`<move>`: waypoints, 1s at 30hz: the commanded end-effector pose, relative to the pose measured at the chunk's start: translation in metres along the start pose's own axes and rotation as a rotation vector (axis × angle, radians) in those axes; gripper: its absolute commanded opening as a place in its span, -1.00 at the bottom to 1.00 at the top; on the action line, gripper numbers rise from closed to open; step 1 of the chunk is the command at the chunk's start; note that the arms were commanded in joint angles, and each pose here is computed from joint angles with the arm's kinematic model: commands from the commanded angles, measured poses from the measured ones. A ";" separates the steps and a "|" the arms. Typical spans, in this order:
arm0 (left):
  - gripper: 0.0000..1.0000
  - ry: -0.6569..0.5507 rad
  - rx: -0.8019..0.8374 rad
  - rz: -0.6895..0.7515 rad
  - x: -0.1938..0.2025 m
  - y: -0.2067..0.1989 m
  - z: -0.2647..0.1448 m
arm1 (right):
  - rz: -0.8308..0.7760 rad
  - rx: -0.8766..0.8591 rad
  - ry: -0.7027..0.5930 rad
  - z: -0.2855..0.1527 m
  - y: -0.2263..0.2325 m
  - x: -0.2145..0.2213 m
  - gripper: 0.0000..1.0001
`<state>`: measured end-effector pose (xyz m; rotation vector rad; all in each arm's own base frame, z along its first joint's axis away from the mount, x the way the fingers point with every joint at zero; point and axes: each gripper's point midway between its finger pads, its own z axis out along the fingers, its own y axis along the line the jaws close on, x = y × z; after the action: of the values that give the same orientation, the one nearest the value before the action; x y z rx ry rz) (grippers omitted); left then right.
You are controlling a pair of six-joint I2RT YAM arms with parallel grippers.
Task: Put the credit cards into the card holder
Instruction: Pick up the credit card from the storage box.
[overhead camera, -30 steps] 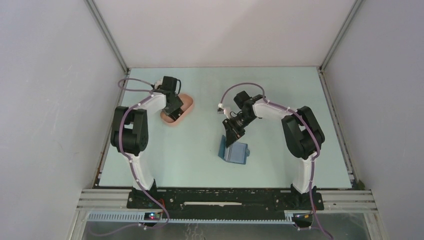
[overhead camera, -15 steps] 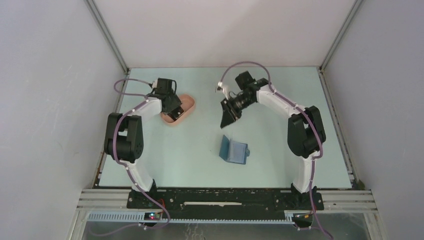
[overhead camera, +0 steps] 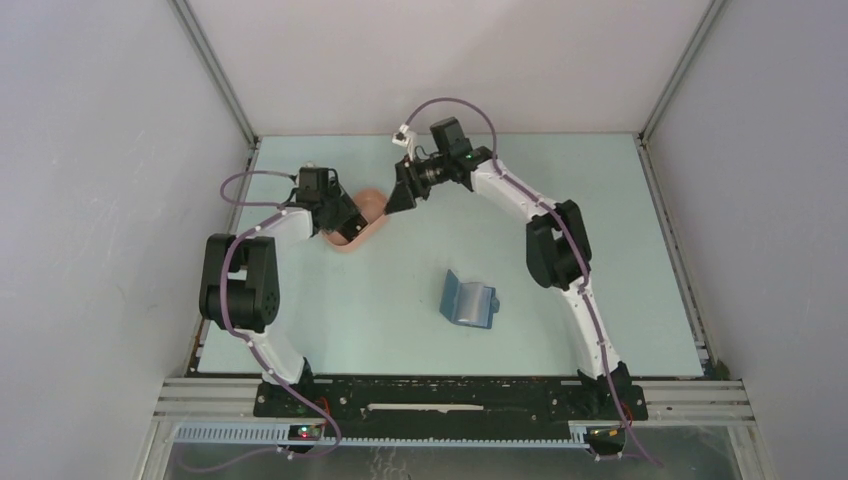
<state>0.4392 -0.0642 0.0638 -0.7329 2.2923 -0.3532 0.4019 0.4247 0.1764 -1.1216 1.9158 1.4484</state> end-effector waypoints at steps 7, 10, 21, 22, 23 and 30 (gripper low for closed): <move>-0.51 -0.017 0.167 -0.045 -0.015 -0.029 -0.012 | 0.078 0.027 -0.085 0.047 -0.024 -0.017 0.62; -0.51 -0.014 0.175 -0.047 -0.015 -0.030 -0.013 | 0.088 0.028 -0.080 0.058 -0.031 -0.011 0.60; -0.52 -0.013 0.194 -0.070 -0.018 -0.029 -0.014 | 0.111 0.097 -0.085 0.072 -0.056 -0.003 0.51; -0.52 -0.009 0.196 -0.071 -0.017 -0.029 -0.014 | 0.111 0.100 -0.083 0.074 -0.058 -0.001 0.51; -0.52 -0.006 0.200 -0.071 -0.016 -0.029 -0.015 | 0.108 0.101 -0.081 0.076 -0.059 0.000 0.50; -0.53 -0.010 0.239 -0.074 -0.017 -0.034 -0.017 | 0.090 0.079 -0.077 0.089 -0.053 0.002 0.46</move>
<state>0.4489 -0.0778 0.0772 -0.7220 2.2417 -0.5740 0.4408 0.4853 0.0946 -0.9123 2.0529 1.4179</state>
